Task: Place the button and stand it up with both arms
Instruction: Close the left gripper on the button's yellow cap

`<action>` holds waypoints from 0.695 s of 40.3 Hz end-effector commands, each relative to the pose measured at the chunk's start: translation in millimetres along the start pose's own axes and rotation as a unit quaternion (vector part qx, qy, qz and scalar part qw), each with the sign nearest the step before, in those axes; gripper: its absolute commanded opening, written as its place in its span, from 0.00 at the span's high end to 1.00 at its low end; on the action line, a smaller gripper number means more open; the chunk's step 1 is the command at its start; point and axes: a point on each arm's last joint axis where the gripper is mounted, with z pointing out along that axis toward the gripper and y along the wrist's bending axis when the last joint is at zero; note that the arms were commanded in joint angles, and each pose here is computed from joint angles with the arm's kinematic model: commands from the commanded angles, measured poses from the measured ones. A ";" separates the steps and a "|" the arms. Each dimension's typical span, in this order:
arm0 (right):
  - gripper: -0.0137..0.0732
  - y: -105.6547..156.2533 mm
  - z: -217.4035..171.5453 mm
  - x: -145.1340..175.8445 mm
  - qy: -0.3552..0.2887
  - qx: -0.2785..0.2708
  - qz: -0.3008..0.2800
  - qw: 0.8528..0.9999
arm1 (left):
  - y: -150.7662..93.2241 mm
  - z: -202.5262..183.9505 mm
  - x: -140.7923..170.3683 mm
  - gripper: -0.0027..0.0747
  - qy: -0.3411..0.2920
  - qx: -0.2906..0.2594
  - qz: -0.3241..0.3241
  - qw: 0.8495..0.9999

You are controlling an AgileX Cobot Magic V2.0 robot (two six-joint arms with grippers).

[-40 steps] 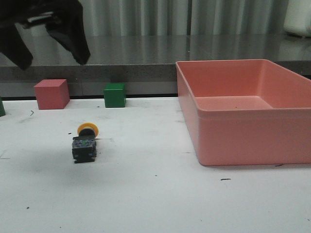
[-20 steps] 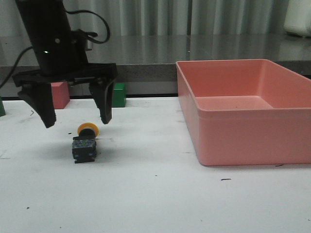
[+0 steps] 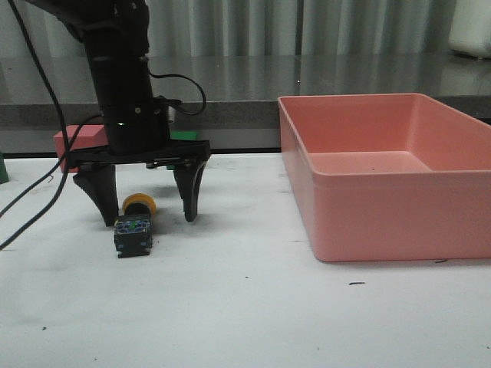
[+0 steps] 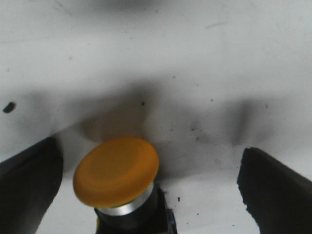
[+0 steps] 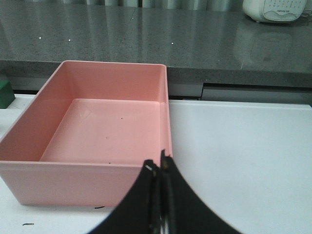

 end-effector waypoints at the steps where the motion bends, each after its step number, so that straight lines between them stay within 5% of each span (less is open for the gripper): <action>1: 0.91 -0.2 -2.3 -15.7 -0.052 0.002 -0.012 0.999 | -3.5 -36.1 3.8 0.18 -0.017 0.015 -0.006 1.000; 8: 0.91 -0.2 -2.3 -15.7 -0.052 0.002 -0.012 0.999 | -3.5 -35.8 3.7 0.44 -0.017 0.015 -0.006 1.000; 18: 0.91 -0.2 -2.3 -15.7 -0.052 0.002 -0.012 0.999 | -2.8 -33.5 5.0 0.51 -0.012 0.013 -0.007 1.000; 28: 0.91 -0.2 -2.3 -15.7 -0.052 0.002 -0.012 0.999 | -0.4 -33.5 4.4 0.75 -0.015 0.000 0.000 1.000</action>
